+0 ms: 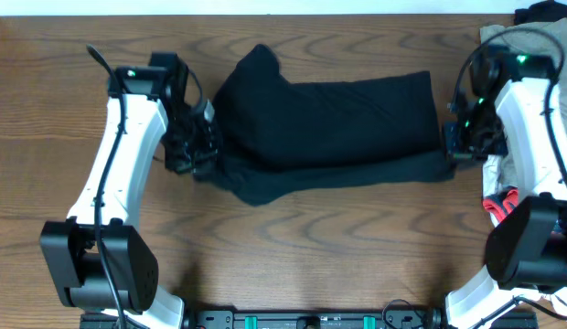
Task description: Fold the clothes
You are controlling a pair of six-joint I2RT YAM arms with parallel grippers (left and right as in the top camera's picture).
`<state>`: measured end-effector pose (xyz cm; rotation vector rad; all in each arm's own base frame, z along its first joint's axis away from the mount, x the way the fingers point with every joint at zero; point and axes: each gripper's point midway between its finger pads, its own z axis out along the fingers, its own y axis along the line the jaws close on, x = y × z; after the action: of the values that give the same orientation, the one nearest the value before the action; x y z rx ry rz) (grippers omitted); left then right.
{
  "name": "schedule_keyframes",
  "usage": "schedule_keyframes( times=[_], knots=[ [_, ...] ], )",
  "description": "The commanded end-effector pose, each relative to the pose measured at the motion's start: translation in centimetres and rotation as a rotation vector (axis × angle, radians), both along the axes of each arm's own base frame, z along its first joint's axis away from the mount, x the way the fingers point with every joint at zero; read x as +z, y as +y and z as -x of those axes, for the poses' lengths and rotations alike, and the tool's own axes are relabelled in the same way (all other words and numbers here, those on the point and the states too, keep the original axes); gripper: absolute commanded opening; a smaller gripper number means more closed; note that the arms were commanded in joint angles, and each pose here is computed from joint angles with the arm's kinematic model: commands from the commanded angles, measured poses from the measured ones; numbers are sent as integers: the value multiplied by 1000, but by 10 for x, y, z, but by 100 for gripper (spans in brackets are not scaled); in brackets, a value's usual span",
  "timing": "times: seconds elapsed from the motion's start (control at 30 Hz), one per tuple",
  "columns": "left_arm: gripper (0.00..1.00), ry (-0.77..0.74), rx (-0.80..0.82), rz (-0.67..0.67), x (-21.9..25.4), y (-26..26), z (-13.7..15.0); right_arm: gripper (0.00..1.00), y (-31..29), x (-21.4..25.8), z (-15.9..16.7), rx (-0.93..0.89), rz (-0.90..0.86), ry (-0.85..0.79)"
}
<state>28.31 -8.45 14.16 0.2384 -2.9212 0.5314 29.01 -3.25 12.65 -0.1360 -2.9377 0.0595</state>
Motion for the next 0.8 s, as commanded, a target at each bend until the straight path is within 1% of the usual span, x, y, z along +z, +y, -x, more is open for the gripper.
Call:
schedule_keyframes(
  times=[0.0, 0.13, 0.2, 0.33, 0.53, 0.6, 0.77],
  knots=[
    [6, 76, -22, -32, -17, 8, 21, 1, -19, -12, 20, -35, 110, 80],
    [6, 146, -22, -29, -27, 8, 38, 1, -21, -22, 35, -47, 122, 136],
    [6, 163, -22, -30, -29, 8, 43, 1, -24, -23, 37, -59, 128, 143],
    [6, 141, -33, -25, -30, 8, 39, 1, -26, -23, 35, -66, 131, 133],
    [6, 45, -59, -17, -31, 7, 22, 1, -22, -26, 29, -74, 105, 105],
    [6, 36, -57, -16, -32, 6, 20, 1, -21, -26, 28, -76, 101, 102],
    [6, 114, -44, 23, -25, 0, 36, 1, -18, -25, 34, -77, 85, 127]
  ],
)
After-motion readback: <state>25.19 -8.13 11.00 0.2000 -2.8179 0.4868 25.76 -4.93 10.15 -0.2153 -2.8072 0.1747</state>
